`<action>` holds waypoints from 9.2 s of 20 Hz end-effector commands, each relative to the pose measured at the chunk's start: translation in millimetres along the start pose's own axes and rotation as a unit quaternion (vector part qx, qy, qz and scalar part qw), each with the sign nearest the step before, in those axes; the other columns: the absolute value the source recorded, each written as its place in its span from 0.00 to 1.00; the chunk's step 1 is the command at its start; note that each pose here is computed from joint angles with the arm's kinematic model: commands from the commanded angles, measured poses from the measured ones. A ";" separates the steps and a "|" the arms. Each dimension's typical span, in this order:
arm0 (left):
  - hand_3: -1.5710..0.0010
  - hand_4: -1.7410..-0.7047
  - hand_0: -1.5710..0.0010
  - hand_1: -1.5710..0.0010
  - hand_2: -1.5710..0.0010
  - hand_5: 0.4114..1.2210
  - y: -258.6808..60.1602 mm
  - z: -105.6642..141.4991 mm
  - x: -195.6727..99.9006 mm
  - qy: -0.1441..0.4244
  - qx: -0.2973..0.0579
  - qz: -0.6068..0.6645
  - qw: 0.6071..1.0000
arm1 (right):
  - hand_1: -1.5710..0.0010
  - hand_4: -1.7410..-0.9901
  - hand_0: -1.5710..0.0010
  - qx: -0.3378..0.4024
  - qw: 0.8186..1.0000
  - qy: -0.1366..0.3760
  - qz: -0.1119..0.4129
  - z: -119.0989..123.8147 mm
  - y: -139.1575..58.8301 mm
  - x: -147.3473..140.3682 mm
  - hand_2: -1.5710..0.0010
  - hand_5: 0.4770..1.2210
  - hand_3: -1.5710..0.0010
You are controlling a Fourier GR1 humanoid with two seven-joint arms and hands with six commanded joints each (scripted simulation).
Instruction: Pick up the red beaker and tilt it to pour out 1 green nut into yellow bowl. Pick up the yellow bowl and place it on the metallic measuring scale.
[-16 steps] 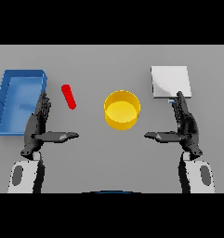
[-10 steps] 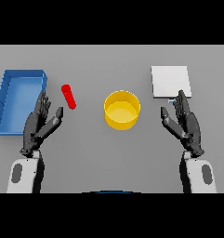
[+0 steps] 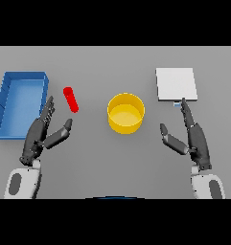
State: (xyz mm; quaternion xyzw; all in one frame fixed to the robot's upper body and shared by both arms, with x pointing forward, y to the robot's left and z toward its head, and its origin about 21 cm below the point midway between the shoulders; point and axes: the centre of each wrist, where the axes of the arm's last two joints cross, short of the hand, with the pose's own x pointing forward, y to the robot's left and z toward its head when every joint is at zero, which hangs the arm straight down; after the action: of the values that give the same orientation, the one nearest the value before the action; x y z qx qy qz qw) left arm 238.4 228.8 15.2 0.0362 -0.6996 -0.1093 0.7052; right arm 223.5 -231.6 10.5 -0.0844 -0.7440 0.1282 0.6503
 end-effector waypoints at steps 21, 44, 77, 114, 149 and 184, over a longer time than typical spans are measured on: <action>1.00 0.41 1.00 1.00 1.00 0.36 -16.4 -109.4 -24.8 0.042 -0.018 -0.002 0.999 | 1.00 0.54 1.00 -0.004 0.999 -0.003 -0.037 1.0 -2.3 1.3 1.00 0.28 1.00; 0.05 0.07 0.05 0.05 0.05 0.86 -36.8 -135.9 -19.8 -0.021 0.022 0.012 0.999 | 1.00 0.62 1.00 0.001 1.000 -0.014 -0.024 -9.6 -3.0 1.4 1.00 0.26 1.00; 0.00 0.06 0.00 0.00 0.00 0.99 -112.1 -180.3 121.2 -0.156 -0.262 -0.728 0.614 | 1.00 0.69 1.00 -0.010 1.000 -0.013 -0.019 -1.7 4.2 6.0 1.00 0.25 1.00; 0.13 0.01 0.00 0.00 0.00 1.00 -101.0 -232.8 311.6 -0.183 -0.083 -0.923 0.327 | 1.00 0.77 1.00 -0.012 0.999 -0.030 -0.009 -1.7 10.8 5.1 1.00 0.25 1.00; 0.12 0.00 0.00 0.00 0.00 0.82 130.1 -136.0 61.6 0.269 0.250 -0.171 0.914 | 1.00 0.76 1.00 0.017 0.999 -0.042 -0.015 -13.0 10.1 -1.5 1.00 0.28 1.00; 1.00 0.99 1.00 1.00 1.00 0.33 129.4 -102.8 60.9 0.208 0.094 -0.232 0.945 | 1.00 0.69 1.00 0.347 0.816 -0.163 0.432 -85.2 20.9 55.9 1.00 0.31 1.00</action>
State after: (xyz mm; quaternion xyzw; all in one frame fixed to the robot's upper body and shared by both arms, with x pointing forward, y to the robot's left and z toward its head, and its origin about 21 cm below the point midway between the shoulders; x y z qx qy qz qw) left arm 354.0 331.7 99.4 0.2856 -0.5168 -0.1936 0.7835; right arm 299.1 -188.3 67.6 -0.1439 -0.6328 0.6575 0.3829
